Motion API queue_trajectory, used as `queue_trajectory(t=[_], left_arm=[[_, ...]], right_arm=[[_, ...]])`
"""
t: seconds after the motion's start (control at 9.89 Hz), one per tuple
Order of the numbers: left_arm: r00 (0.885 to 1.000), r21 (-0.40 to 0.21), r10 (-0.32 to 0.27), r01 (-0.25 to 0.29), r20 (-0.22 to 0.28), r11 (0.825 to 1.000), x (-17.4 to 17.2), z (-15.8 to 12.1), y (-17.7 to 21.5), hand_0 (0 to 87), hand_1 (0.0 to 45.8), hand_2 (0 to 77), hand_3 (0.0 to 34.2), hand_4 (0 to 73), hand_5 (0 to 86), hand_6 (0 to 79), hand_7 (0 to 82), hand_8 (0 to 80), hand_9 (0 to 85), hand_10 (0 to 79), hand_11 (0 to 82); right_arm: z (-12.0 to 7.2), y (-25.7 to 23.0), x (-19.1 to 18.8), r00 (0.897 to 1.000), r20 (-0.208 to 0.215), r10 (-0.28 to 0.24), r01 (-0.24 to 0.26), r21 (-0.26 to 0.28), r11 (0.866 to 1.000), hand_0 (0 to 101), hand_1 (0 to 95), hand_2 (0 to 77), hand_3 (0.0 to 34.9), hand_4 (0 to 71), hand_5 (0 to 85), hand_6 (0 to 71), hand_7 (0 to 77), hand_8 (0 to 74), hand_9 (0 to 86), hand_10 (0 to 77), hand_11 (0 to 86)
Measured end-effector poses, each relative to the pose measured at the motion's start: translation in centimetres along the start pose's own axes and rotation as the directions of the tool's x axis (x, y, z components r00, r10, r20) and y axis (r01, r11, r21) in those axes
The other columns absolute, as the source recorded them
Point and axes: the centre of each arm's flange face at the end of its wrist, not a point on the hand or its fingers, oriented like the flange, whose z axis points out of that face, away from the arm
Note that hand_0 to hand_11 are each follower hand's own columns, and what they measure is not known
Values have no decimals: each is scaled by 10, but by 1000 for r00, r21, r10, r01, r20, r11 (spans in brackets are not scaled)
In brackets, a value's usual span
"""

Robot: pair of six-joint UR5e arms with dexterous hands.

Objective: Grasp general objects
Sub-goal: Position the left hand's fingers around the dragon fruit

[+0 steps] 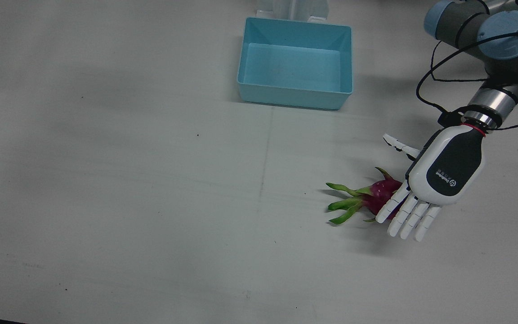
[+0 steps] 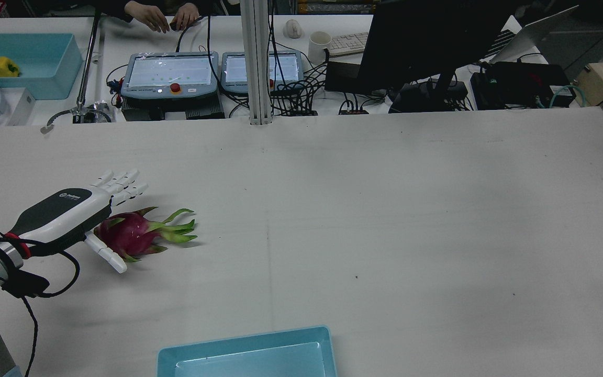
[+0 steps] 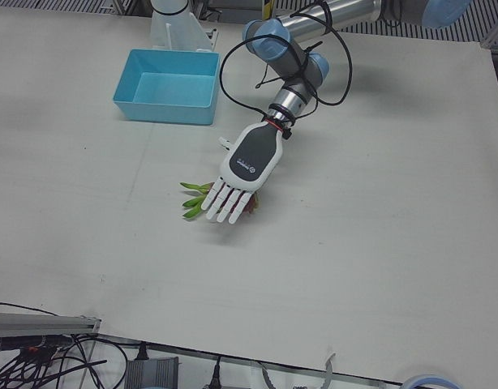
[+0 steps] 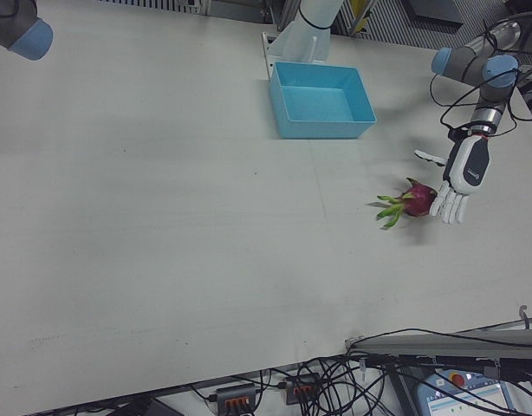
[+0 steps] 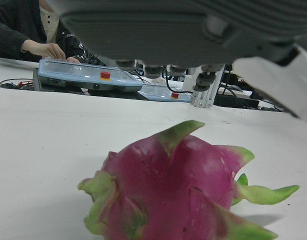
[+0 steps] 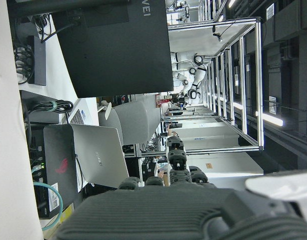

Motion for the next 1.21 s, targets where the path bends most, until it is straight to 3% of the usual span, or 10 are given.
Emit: queue_trajectory(t=[0.2, 0.71, 1.21], left_arm=[[999, 11, 32, -32, 18, 999, -13, 5, 1, 340, 0, 11, 15, 11, 22, 0, 0, 49, 5, 5, 5], [986, 27, 163, -163, -25, 986, -21, 18, 3, 372, 0, 11, 23, 5, 22, 0, 0, 49, 5, 5, 5], [974, 102, 219, -213, -55, 972, -28, 26, 3, 417, 0, 11, 81, 5, 22, 0, 0, 38, 5, 5, 5]], right_arm=[[0, 0, 0, 1000, 0, 0, 0, 0, 1000, 0, 49, 16, 0, 0, 0, 0, 0, 0, 5, 0, 5], [0, 0, 0, 1000, 0, 0, 0, 0, 1000, 0, 44, 16, 0, 0, 0, 0, 0, 0, 5, 0, 5], [0, 0, 0, 1000, 0, 0, 0, 0, 1000, 0, 49, 16, 0, 0, 0, 0, 0, 0, 5, 0, 5]])
